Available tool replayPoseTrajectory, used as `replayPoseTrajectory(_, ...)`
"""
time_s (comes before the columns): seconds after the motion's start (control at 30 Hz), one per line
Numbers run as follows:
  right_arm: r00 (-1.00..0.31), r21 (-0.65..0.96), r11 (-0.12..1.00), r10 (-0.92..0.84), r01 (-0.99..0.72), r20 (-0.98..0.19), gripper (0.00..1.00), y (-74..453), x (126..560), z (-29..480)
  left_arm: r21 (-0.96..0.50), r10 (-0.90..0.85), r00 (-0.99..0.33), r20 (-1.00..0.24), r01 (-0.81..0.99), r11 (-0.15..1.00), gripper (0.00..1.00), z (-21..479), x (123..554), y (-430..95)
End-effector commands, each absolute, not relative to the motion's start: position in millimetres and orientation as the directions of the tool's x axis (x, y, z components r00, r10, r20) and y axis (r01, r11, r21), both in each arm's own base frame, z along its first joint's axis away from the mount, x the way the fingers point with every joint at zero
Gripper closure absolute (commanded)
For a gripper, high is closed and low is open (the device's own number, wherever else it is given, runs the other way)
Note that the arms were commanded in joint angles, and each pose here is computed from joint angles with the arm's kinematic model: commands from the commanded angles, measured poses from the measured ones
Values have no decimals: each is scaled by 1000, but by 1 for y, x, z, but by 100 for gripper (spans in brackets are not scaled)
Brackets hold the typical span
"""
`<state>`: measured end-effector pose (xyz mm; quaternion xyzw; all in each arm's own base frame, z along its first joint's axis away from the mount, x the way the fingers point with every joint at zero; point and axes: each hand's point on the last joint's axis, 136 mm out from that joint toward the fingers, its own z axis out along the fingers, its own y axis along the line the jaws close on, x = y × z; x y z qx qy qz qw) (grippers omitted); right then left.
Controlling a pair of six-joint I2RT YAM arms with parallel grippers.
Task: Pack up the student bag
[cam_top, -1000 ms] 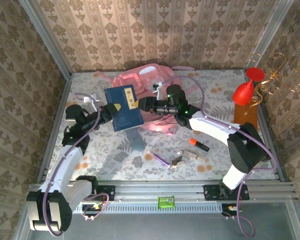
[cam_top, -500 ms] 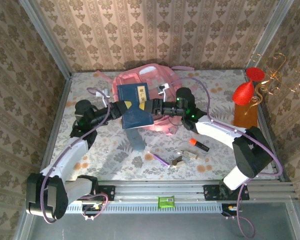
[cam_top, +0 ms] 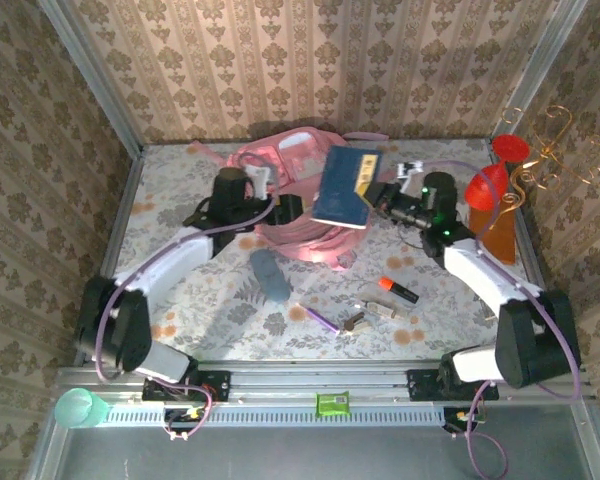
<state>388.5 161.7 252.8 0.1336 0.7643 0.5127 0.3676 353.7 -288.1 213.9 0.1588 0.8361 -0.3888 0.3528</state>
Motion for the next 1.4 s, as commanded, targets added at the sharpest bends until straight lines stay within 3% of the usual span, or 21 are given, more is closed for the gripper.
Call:
replayPoseTrajectory(0.0, -643, 824, 555, 591, -116, -488, 100, 128, 378, 247, -242, 287, -644, -709, 604, 759, 29, 160, 366, -285)
replayPoseTrajectory(0.23, -614, 814, 578, 625, -50, -482, 100, 94, 366, 234, 93, 650, -503, -570, 746, 659, 21, 113, 383, -313)
replayPoseTrajectory(0.47, -631, 830, 557, 632, -34, -450, 100, 94, 362, 220, 191, 755, -491, -434, 769, 610, 23, 77, 398, -315)
replayPoseTrajectory(0.6, -637, 832, 554, 631, -31, -443, 100, 94, 360, 218, 214, 767, -487, -418, 768, 604, 36, 73, 405, -316)
replayPoseTrajectory(0.7, -637, 831, 555, 631, -28, -443, 100, 94, 359, 217, 218, 762, -477, -438, 766, 605, 56, 80, 409, -320)
replayPoseTrajectory(0.8, -635, 827, 561, 633, -16, -442, 100, 93, 356, 214, 197, 744, -464, -481, 769, 608, 86, 97, 410, -326)
replayPoseTrajectory(0.83, -634, 826, 563, 635, -10, -441, 100, 92, 354, 213, 190, 731, -461, -503, 766, 614, 91, 106, 411, -326)
replayPoseTrajectory(1.0, -646, 852, 524, 649, -2, -401, 99, 97, 342, 213, 86, 591, -463, -660, 735, 672, 100, 173, 408, -321)
replayPoseTrajectory(1.13, -670, 867, 498, 634, -29, -386, 98, 110, 332, 220, -183, 301, -499, -813, 709, 681, 100, 238, 414, -305)
replayPoseTrajectory(1.23, -687, 874, 484, 623, -37, -374, 98, 122, 329, 222, -353, 131, -545, -828, 687, 635, 100, 269, 427, -291)
replayPoseTrajectory(1.37, -689, 879, 475, 626, -33, -365, 98, 143, 337, 219, -392, 81, -550, -831, 682, 617, 100, 288, 437, -286)
